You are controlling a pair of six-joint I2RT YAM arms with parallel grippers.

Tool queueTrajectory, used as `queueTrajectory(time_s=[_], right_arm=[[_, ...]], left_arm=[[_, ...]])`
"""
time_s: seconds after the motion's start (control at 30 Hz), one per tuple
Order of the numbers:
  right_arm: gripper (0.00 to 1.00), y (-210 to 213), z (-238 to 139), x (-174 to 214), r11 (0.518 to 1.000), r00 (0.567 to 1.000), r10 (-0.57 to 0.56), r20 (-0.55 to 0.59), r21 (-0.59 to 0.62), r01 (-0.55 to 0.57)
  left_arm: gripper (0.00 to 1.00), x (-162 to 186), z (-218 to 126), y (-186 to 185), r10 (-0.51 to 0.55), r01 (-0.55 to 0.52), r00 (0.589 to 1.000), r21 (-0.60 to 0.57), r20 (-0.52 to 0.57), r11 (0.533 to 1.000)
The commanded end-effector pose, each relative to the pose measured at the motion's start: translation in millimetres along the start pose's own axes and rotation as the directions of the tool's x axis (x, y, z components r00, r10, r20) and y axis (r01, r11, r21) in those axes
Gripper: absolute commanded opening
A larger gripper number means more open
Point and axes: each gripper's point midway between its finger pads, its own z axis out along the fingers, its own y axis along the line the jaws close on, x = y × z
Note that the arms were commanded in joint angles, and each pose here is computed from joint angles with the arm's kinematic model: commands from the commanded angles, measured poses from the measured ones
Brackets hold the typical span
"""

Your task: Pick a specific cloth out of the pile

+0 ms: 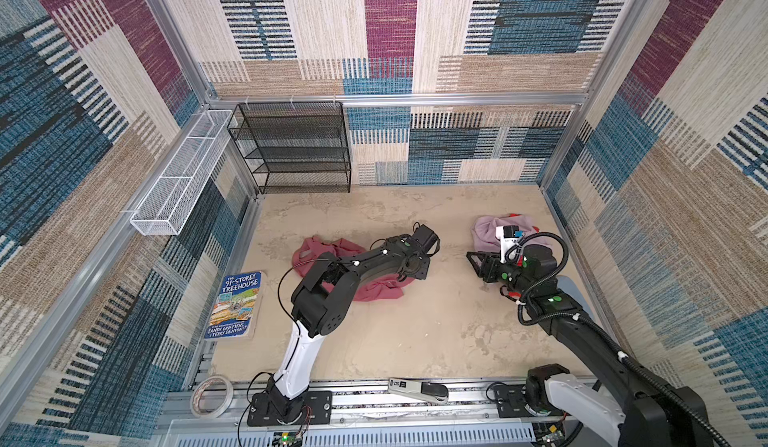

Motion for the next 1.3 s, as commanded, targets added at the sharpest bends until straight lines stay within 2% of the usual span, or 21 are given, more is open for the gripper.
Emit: queueTrajectory(time_s=[0.0,0.33,0.47,0.7,0.9,1.27], right_arm=[[0.46,5,-1,-7,1.000,1.000,-0.006,0.031,-0.025,0.007],[0.46,7,-5,-7,1.000,0.999,-0.005,0.037,-0.027,0.006],[0.46,6,-6,-7,1.000,0.999,-0.008,0.040,-0.021,0.009],[0.46,7,-8,-9,1.000,0.999,-0.007,0.045,-0.023,0.008],[0.47,9,-8,-14,0.999,0.999,-0.023,0.049,-0.021,0.024],[0.47,12,-4,-21,0.999,0.998,-0.026,0.053,-0.032,0.028]], left_arm=[[0.37,0,3,2,0.014,-0.015,1.000,-0.014,-0.012,1.000],[0.16,7,9,5,0.013,-0.014,0.999,-0.034,-0.038,0.999],[0.00,8,7,8,0.013,-0.014,0.999,-0.045,-0.034,0.999],[0.00,-9,-18,1,-0.001,0.001,1.000,0.003,0.024,1.000],[0.00,-31,-57,-3,-0.007,0.002,0.992,0.048,0.123,0.999],[0.00,-62,-130,20,-0.008,0.003,0.963,0.018,0.270,1.000]])
